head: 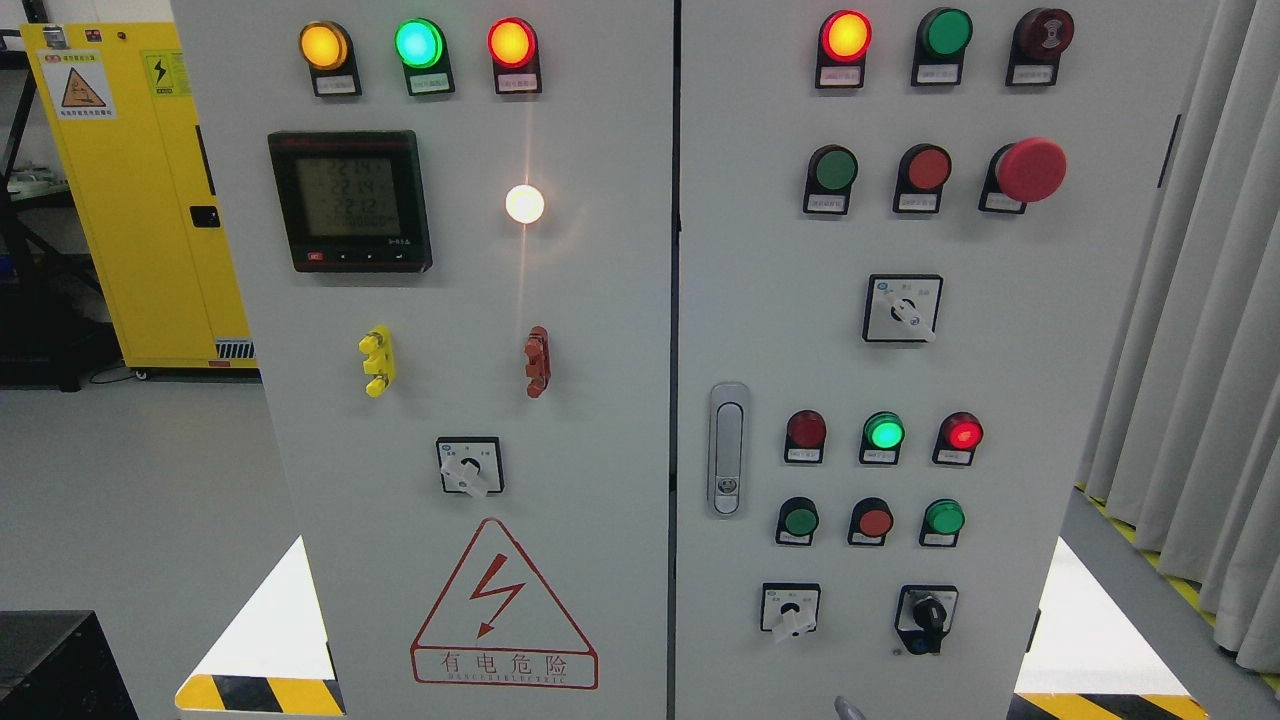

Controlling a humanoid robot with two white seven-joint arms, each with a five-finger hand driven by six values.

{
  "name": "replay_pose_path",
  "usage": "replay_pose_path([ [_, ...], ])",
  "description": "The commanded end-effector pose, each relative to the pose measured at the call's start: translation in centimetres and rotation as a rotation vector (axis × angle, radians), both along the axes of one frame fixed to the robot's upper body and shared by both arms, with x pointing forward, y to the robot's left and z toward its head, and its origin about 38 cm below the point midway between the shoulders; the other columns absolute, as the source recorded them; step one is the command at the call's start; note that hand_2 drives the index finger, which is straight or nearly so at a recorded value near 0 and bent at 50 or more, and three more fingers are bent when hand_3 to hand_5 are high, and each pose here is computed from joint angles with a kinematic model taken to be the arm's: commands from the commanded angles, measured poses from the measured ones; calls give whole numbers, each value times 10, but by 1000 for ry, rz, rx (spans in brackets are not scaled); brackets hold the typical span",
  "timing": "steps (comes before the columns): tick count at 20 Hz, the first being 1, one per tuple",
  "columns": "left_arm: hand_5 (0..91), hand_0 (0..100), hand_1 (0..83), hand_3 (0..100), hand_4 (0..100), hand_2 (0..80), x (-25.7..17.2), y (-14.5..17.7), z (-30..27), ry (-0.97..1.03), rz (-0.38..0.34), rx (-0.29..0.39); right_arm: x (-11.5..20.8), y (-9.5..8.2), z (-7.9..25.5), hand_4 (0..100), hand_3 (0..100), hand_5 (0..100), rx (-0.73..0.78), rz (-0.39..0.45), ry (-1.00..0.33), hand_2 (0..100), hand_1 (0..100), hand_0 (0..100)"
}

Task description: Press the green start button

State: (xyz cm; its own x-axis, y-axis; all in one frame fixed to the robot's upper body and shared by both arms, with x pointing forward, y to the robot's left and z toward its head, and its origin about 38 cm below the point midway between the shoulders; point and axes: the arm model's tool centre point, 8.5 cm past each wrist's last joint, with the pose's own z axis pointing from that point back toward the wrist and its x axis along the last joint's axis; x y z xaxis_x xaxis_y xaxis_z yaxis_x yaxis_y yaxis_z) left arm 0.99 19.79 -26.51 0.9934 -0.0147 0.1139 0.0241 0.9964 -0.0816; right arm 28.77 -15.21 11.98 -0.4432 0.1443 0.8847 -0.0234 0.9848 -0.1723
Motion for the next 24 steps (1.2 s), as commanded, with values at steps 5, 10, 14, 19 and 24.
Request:
replay_pose_path([
  [5, 0, 120, 556, 0, 0, 0, 0, 0, 0, 1, 0, -1, 1, 0, 0, 177, 113, 138, 2, -2, 2, 0, 718, 532],
  [10, 0, 120, 556, 0, 0, 0, 0, 0, 0, 1, 0, -1, 1, 1, -1, 182, 113, 140, 1, 1, 3, 0, 718, 533],
  [14, 0, 120, 556, 0, 0, 0, 0, 0, 0, 1, -1, -1, 0, 0, -1, 187, 114, 140, 0, 2, 2, 0, 719, 534],
  [19, 0, 120, 556, 0, 0, 0, 0, 0, 0, 1, 0, -1, 1, 0, 0, 191, 115, 142, -1, 2, -3, 0, 719, 533],
  [24, 0, 120, 556, 0, 0, 0, 0, 0, 0, 1, 0, -1, 2, 1, 2, 195, 125, 142, -2, 2, -11, 0, 719, 532],
])
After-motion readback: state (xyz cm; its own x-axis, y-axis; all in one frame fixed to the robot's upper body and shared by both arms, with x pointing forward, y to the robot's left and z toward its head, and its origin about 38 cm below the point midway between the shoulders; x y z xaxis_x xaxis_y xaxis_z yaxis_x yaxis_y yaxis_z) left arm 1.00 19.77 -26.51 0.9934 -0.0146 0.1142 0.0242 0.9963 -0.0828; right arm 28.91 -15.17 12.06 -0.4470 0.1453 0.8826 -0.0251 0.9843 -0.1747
